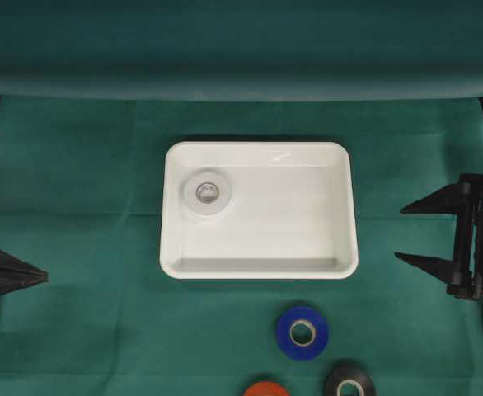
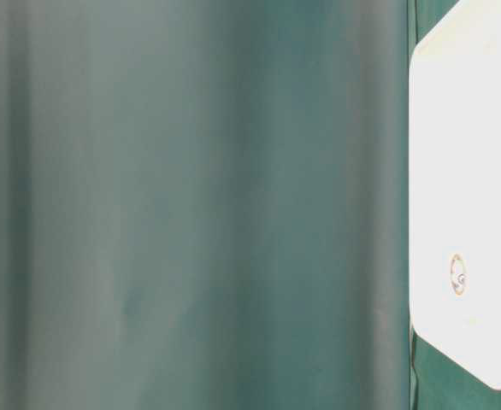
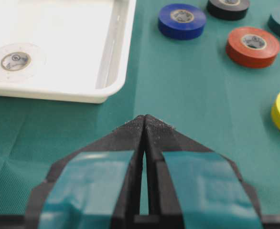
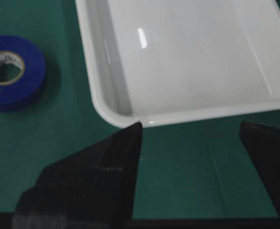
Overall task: Put the tape into the white case with the right arm.
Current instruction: 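Withdraw the right gripper to the right side of the table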
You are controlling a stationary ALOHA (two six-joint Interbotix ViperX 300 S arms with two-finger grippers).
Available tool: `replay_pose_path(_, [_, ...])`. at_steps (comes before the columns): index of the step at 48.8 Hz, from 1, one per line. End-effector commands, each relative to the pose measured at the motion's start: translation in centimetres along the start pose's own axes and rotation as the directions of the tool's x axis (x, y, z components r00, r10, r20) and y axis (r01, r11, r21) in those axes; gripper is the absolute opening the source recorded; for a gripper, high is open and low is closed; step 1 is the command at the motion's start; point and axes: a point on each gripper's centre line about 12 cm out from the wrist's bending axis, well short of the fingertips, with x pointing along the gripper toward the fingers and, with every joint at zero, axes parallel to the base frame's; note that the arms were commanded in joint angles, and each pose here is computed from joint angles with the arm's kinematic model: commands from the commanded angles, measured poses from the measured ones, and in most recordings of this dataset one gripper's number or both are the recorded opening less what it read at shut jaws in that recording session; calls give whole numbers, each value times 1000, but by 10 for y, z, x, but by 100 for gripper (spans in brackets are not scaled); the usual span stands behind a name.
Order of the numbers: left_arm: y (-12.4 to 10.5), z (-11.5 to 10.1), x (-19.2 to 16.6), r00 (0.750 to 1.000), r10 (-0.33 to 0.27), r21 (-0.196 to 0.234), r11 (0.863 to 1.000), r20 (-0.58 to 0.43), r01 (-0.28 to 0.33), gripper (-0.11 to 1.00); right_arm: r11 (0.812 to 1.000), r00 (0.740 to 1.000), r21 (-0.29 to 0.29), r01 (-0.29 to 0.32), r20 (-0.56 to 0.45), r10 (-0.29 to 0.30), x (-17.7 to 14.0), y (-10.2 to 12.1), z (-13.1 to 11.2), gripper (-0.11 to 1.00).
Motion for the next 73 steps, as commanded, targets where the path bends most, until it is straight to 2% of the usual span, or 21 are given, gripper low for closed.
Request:
replay_pose_path(1, [1, 4, 0, 1000, 9, -2, 1000, 5, -9, 0, 1000, 1000, 1, 1, 3, -1, 1, 0, 3, 50])
replay_pose_path(11, [1, 4, 0, 1000, 12, -2, 1000, 5, -12, 0, 1000, 999, -10, -16, -29, 15, 6, 4, 0, 51])
replay_pose_path(24, [1, 4, 0, 1000, 12, -2, 1000, 7, -12, 0, 990, 992, -70, -124, -38, 122, 4, 28, -6, 50])
replay_pose_path(38, [1, 4, 0, 1000, 12, -2, 1000, 5, -12, 0, 952, 964, -156, -263, -76, 254, -2, 58, -19, 50])
replay_pose_path(50, [1, 4, 0, 1000, 12, -2, 1000, 5, -12, 0, 919, 940, -204, -338, -106, 323, -8, 74, -29, 50])
replay_pose_path(73, [1, 4, 0, 1000, 10, -2, 1000, 5, -10, 0, 916, 938, -214, -339, -148, 312, -8, 73, -37, 51])
